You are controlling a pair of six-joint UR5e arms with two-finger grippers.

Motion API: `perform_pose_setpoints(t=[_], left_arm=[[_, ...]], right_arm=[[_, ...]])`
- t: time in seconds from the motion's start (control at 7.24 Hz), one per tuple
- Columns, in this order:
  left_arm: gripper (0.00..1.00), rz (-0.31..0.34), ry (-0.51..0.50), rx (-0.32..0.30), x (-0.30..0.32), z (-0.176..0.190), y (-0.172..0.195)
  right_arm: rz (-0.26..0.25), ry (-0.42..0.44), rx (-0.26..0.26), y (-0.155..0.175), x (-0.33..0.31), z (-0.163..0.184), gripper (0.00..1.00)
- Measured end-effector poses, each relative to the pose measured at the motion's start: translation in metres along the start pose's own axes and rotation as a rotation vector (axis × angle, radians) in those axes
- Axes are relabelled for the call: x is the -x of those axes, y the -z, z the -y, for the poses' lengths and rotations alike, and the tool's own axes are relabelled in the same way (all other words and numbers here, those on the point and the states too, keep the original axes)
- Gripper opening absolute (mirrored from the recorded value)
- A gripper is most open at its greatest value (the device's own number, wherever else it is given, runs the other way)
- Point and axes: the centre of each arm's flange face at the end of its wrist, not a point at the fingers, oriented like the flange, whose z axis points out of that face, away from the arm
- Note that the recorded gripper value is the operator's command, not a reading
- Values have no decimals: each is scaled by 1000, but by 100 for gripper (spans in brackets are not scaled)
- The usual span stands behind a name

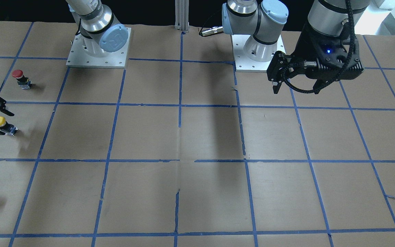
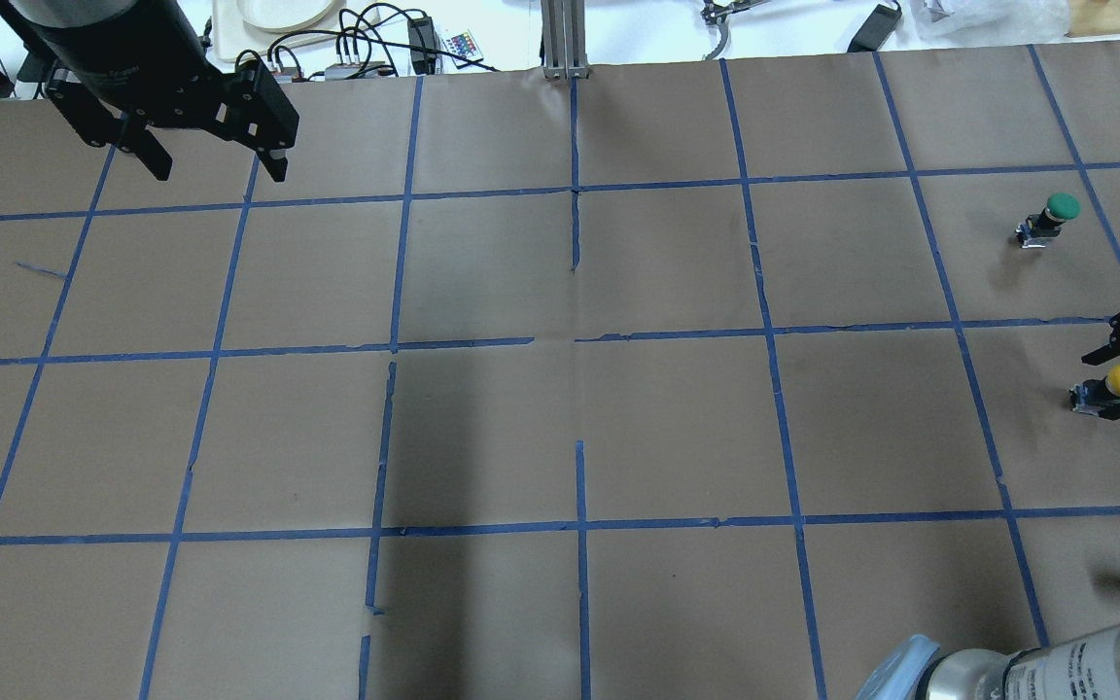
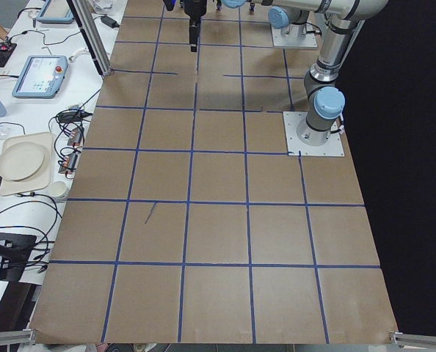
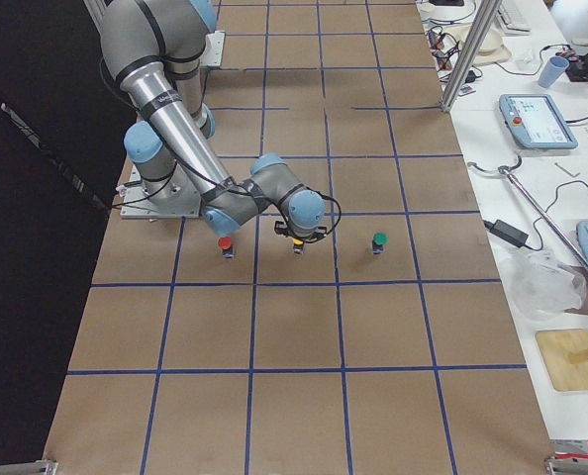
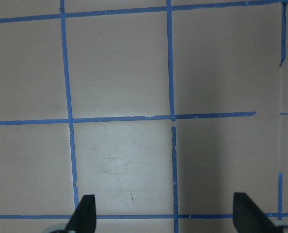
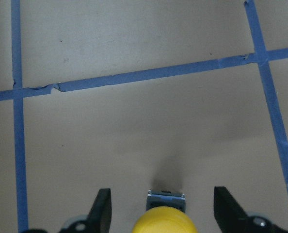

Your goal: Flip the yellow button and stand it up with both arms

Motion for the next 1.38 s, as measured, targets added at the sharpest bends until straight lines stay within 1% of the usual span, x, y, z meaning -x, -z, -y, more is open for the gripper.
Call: perform_pose_setpoints(t=[0.28, 0.41, 0.55, 0.69, 0.83, 0.97, 1.11, 1.38], left_arm=[[100, 0, -1, -1, 0, 0, 1], [100, -1, -1, -2, 0, -1, 1], [100, -1, -1, -3, 0, -1, 2], [100, -1, -1, -3, 0, -1, 2], [100, -1, -1, -3, 0, -1, 2], [100, -2, -1, -3, 0, -1, 2], [100, -2, -1, -4, 0, -1, 2], [100, -1, -3, -7, 0, -2, 4]], right_arm=[[-20, -44, 15, 12, -2, 3, 88], [-35, -83, 29, 26, -2, 8, 94], [-48, -133, 40, 46, 4, 20, 99], [-59, -208, 45, 71, 16, 43, 99], [-77, -300, 59, 95, 26, 75, 99], [-110, -408, 83, 115, 34, 116, 99], [-141, -550, 92, 128, 40, 155, 100], [-185, -923, 92, 139, 56, 235, 100]])
